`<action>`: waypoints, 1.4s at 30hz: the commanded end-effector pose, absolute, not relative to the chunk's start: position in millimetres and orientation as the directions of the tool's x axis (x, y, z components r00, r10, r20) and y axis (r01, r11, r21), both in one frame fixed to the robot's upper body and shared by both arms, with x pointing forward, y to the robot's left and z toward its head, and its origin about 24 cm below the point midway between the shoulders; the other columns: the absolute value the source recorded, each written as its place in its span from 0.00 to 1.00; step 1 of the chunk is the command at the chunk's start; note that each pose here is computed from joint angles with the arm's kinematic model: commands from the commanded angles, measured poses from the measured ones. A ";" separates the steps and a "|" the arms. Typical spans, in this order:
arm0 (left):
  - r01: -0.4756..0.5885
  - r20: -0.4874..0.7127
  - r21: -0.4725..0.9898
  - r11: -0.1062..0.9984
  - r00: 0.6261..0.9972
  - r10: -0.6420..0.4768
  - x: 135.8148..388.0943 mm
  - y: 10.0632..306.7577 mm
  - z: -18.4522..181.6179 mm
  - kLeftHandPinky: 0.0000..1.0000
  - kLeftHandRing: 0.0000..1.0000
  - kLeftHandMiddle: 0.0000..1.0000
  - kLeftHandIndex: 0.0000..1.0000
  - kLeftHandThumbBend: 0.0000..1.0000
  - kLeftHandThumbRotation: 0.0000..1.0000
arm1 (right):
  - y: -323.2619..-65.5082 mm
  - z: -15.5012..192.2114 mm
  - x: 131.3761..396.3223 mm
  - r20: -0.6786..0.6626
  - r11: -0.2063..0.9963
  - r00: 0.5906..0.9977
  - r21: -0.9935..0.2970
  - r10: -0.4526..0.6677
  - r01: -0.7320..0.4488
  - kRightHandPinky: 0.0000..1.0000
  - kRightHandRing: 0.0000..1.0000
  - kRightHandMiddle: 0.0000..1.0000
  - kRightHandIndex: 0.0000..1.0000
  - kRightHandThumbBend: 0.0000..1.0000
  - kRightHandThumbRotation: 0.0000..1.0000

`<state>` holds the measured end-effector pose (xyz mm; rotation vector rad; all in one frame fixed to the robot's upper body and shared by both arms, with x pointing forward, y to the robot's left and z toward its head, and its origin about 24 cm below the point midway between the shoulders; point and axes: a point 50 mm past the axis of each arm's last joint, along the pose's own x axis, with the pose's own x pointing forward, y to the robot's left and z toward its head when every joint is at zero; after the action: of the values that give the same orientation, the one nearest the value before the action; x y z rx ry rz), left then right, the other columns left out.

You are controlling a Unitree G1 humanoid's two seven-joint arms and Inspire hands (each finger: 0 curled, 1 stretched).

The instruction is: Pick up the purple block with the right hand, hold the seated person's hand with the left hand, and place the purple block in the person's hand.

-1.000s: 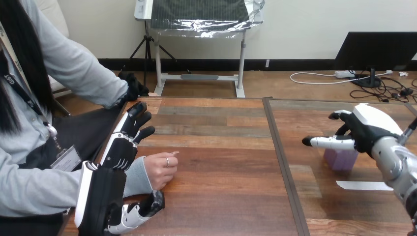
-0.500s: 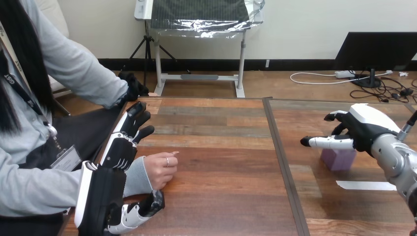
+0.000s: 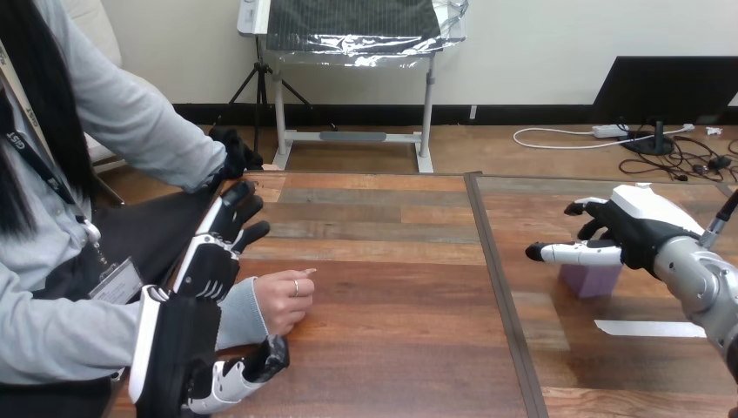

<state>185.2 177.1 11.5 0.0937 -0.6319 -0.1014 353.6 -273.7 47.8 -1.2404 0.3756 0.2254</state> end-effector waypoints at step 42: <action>0.079 0.669 0.121 0.989 0.730 -0.140 205.2 171.8 29.9 0.84 0.90 0.93 0.90 1.00 0.71 | -260.5 83.8 361.2 -0.406 0.233 0.884 -0.859 0.232 -0.455 0.64 0.69 0.73 0.81 0.80 0.80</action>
<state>188.7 176.9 14.7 0.0970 -0.6526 -0.1046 356.3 -260.0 66.6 -1.2287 0.2647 0.4819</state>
